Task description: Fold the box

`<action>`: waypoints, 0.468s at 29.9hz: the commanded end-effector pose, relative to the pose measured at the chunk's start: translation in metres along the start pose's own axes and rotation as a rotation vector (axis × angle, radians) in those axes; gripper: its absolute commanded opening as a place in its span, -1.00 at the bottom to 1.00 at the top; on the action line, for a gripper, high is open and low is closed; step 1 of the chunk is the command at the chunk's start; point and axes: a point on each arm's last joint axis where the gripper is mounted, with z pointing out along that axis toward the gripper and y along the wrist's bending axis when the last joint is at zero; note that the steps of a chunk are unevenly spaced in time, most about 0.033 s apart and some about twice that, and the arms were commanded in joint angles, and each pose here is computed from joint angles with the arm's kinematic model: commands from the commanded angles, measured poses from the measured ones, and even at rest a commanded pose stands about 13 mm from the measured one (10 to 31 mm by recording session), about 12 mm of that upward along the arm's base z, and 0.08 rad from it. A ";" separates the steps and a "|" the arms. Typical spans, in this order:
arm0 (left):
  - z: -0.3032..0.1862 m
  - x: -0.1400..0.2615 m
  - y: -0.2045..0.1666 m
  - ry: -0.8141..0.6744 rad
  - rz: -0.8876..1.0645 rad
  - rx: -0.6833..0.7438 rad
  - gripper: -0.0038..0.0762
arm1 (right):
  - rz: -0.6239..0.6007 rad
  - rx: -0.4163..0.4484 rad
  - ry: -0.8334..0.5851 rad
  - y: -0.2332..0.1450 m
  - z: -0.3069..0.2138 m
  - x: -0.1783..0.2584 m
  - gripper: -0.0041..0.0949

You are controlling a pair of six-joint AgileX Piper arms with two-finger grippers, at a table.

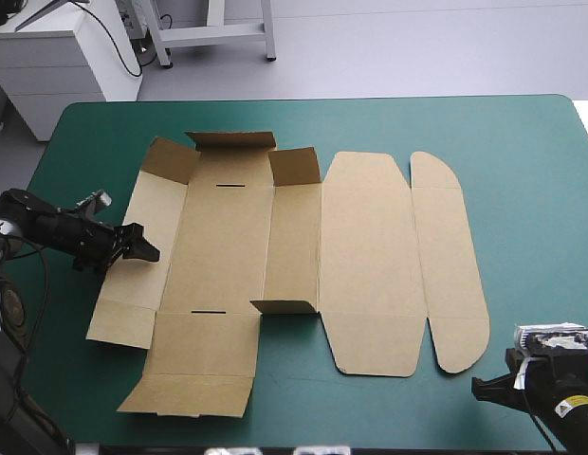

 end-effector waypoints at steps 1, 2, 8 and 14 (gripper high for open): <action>-0.008 0.003 -0.022 0.029 0.001 0.097 0.07 | 0.001 0.001 -0.070 0.000 -0.003 -0.010 -0.96; -0.008 0.004 -0.022 0.030 -0.011 0.095 0.00 | 0.001 0.001 -0.070 0.000 -0.003 -0.010 -0.96; -0.008 0.004 -0.022 0.033 -0.038 0.092 -0.67 | 0.001 0.001 -0.070 0.000 -0.003 -0.010 -0.96; -0.008 0.003 -0.023 0.021 -0.027 0.110 -0.92 | -0.005 0.004 -0.074 0.000 -0.003 -0.011 -0.96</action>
